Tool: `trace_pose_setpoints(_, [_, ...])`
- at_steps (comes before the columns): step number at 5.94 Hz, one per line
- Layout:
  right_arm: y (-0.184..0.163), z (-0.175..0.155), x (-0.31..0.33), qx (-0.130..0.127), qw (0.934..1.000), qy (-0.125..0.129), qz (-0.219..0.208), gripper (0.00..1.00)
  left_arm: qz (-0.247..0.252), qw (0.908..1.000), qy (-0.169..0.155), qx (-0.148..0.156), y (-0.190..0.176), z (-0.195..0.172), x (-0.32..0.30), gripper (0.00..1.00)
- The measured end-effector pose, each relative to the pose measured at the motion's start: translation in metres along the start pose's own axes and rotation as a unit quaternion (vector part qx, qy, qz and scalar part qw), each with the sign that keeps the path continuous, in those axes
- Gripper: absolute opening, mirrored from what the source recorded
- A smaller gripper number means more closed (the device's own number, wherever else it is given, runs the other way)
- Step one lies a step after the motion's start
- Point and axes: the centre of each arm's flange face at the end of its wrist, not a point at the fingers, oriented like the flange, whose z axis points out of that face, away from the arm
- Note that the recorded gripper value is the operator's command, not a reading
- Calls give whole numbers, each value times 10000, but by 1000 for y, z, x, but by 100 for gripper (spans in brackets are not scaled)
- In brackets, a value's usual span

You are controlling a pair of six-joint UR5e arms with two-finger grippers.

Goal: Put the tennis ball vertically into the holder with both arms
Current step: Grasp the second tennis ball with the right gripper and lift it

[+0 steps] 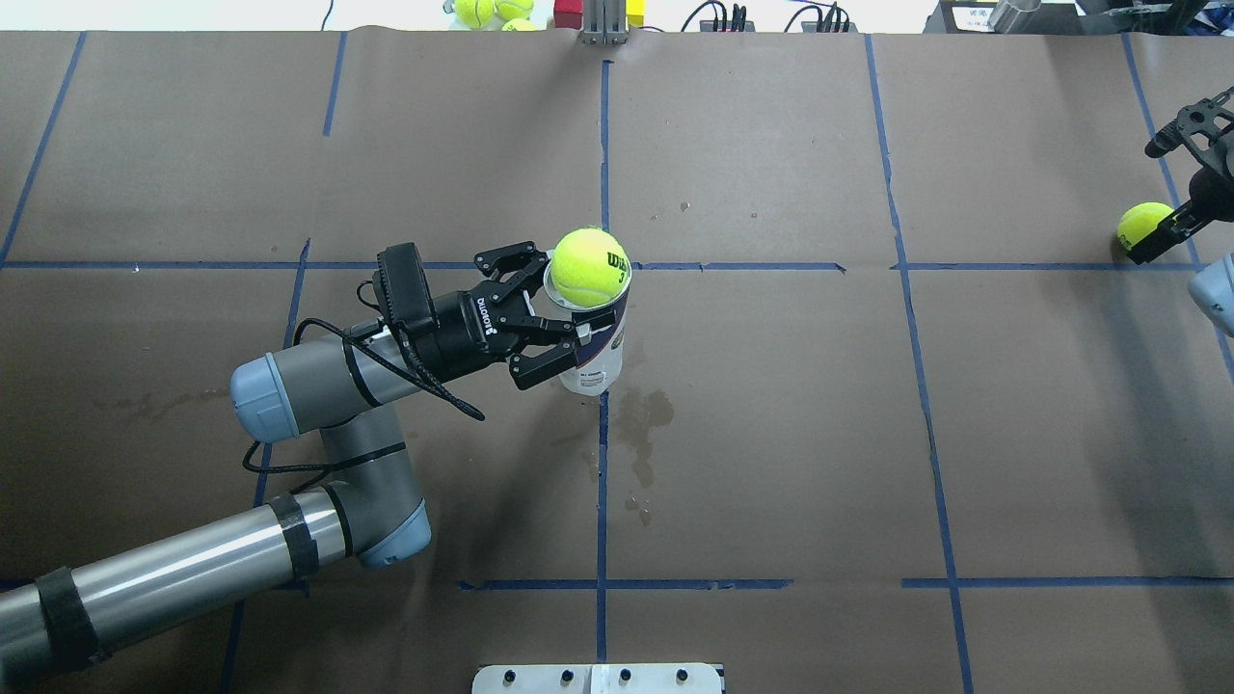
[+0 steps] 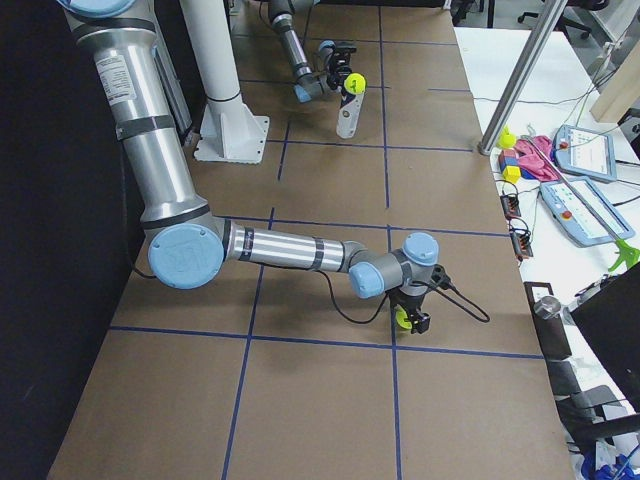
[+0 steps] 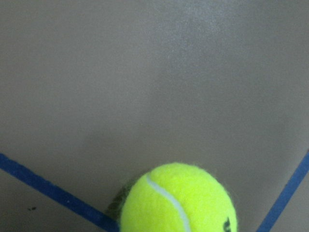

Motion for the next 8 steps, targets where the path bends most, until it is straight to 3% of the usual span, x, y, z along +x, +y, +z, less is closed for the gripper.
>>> trace_pose_setpoints(2, [0,0,0,1,10000,2,0,98,5,10000,-7,-1,0,0,0,70])
trace_pose_setpoints(4, [0,0,0,-4,10000,8,1,37,5,10000,-10,-4,0,0,0,70])
trace_pose_setpoints(5, [-1,0,-1,-7,10000,9,-10,25,4,10000,-12,-7,0,0,0,70])
trace_pose_setpoints(7, [-7,-7,-3,75,10000,13,-33,20,4,10000,-14,-10,1,-1,0,70])
trace_pose_setpoints(8, [-17,-26,-4,259,9997,-20,-5,20,4,10000,-15,-14,1,-1,-1,76])
